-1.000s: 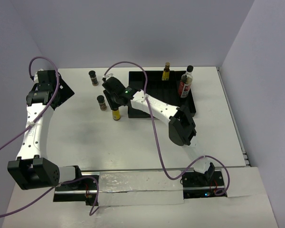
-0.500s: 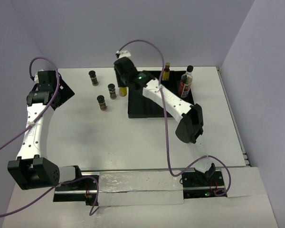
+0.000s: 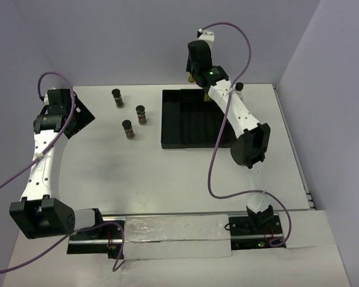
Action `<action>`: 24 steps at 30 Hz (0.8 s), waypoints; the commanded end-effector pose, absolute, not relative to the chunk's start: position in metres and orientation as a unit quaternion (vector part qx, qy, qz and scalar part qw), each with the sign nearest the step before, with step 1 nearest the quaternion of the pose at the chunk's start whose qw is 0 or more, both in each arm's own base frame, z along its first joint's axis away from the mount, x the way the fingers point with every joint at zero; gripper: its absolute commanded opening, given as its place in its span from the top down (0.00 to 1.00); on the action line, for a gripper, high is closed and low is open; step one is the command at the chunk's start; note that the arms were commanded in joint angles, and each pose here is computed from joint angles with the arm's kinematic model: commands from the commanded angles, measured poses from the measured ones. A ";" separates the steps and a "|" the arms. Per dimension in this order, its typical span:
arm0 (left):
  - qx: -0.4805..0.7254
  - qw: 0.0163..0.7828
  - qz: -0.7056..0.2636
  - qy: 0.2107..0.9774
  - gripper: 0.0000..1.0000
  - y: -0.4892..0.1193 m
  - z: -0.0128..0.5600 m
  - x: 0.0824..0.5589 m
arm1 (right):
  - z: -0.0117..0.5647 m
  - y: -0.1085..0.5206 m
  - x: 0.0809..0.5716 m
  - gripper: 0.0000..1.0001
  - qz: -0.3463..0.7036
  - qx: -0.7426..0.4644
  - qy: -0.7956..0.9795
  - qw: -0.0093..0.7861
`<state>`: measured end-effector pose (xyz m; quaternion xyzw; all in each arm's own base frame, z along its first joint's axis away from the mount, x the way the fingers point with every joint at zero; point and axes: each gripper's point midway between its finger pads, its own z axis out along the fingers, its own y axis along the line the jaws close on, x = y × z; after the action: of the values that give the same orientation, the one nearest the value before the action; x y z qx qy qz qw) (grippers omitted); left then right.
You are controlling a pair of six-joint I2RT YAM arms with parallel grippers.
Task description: Organize the condiment bottles
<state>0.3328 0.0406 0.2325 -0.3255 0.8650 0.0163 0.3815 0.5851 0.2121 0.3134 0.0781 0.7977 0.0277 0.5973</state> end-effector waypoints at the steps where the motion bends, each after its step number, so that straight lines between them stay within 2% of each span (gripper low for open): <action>1: -0.320 0.394 -0.004 0.861 0.07 0.036 0.242 0.338 | 0.349 0.211 0.609 0.91 0.052 0.114 0.743 0.657; 7: -0.322 0.392 -0.006 0.862 0.07 0.036 0.240 0.341 | 0.338 0.200 0.631 0.91 0.048 0.126 0.736 0.664; 24: -0.325 0.381 -0.002 0.866 0.07 0.036 0.231 0.342 | 0.241 0.202 0.648 0.91 0.024 0.098 0.792 0.602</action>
<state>0.3355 0.0354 0.2269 -0.3225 0.8707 0.0045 0.3713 0.6386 0.1983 0.2182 0.0859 0.8183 0.0060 0.5683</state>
